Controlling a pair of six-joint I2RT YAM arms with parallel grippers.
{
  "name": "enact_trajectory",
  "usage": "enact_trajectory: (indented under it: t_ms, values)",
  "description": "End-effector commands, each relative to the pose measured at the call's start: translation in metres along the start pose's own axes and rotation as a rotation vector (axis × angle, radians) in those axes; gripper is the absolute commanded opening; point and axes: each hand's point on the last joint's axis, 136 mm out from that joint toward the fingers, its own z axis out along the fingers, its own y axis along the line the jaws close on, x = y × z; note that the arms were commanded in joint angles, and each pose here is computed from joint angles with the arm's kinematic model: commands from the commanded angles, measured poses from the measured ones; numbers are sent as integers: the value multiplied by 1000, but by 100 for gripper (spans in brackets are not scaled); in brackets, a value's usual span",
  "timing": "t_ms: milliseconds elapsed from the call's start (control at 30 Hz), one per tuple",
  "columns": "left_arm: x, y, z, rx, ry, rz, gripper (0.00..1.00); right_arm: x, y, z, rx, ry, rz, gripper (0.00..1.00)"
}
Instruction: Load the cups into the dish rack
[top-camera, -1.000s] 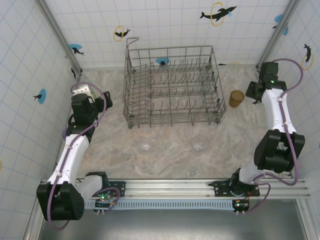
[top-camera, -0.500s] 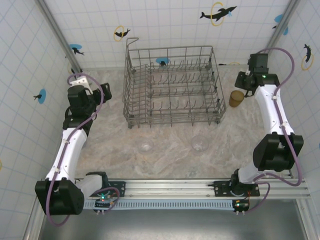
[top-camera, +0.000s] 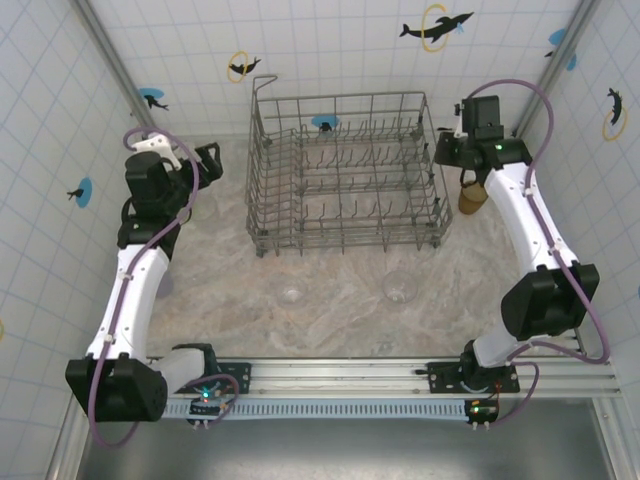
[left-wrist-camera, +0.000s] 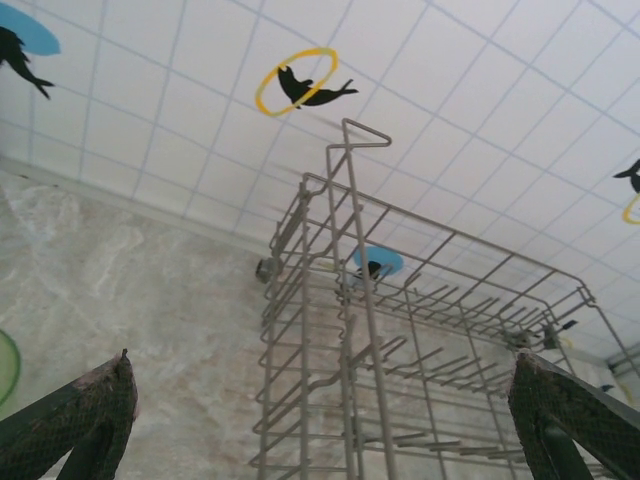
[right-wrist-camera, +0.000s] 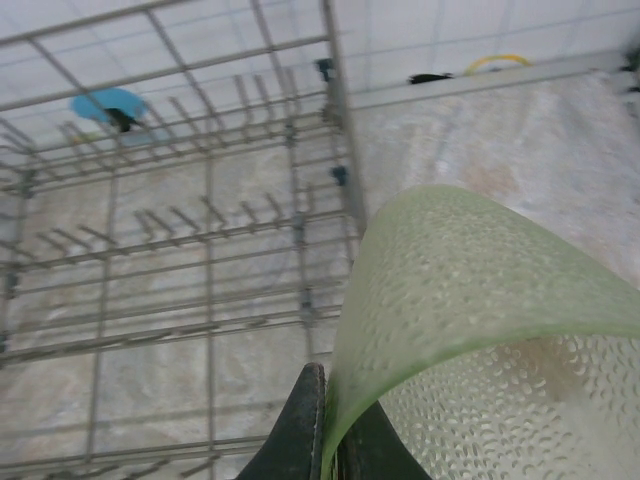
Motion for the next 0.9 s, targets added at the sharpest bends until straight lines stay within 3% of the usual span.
enact_trajectory:
  t_ms: [0, 867]
  values:
    - [-3, -18, 6, 74, 15, -38, 98, -22, 38, -16, -167, -85, 0, 0]
    - [11, -115, 55, 304, 74, -79, 98, 2, 138, -26, -746, -176, 135, 0]
